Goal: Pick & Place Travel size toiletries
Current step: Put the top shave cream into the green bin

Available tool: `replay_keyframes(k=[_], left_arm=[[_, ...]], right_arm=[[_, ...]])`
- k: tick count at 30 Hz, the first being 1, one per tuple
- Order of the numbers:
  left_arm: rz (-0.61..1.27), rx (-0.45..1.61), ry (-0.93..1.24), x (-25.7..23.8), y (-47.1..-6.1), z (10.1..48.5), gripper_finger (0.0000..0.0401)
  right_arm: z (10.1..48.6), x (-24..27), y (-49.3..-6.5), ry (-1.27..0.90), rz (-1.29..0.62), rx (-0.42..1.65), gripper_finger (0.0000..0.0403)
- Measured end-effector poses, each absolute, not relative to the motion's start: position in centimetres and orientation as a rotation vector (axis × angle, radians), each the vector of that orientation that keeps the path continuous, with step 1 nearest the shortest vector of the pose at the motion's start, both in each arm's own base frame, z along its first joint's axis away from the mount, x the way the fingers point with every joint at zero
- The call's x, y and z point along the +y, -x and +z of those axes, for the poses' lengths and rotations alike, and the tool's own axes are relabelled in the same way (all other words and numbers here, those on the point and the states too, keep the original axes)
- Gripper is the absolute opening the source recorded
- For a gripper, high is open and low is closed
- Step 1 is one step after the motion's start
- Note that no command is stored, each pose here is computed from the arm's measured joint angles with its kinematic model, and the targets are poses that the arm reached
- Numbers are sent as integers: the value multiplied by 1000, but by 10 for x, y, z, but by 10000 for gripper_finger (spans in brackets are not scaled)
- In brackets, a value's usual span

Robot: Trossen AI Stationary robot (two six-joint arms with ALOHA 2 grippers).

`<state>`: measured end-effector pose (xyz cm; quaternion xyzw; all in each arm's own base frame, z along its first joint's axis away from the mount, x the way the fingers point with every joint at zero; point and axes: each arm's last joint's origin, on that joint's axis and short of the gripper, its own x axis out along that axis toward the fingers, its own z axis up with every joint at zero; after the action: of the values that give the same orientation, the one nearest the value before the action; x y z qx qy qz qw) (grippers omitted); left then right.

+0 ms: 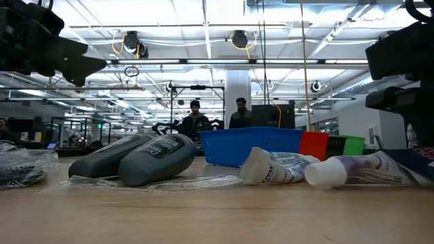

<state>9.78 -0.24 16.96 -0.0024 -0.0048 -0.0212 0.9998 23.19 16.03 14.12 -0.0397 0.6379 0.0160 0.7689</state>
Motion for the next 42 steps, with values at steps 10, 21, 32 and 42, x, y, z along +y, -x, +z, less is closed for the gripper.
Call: replay_keyframes(k=[10, 21, 32, 42], left_arm=[[-42, -10, 5, -2, -98, 170, 283], [-42, -10, 5, -2, -98, 170, 283], [-42, -10, 5, -2, -98, 170, 283], [-42, -10, 5, -2, -98, 170, 283]], right_arm=[[155, 154, -232, 55, 28, 1338, 124], [204, 137, -226, -58, 47, 1159, 116], [253, 110, -216, -134, -188, 824, 115], [274, 74, -209, -197, -422, 675, 113]])
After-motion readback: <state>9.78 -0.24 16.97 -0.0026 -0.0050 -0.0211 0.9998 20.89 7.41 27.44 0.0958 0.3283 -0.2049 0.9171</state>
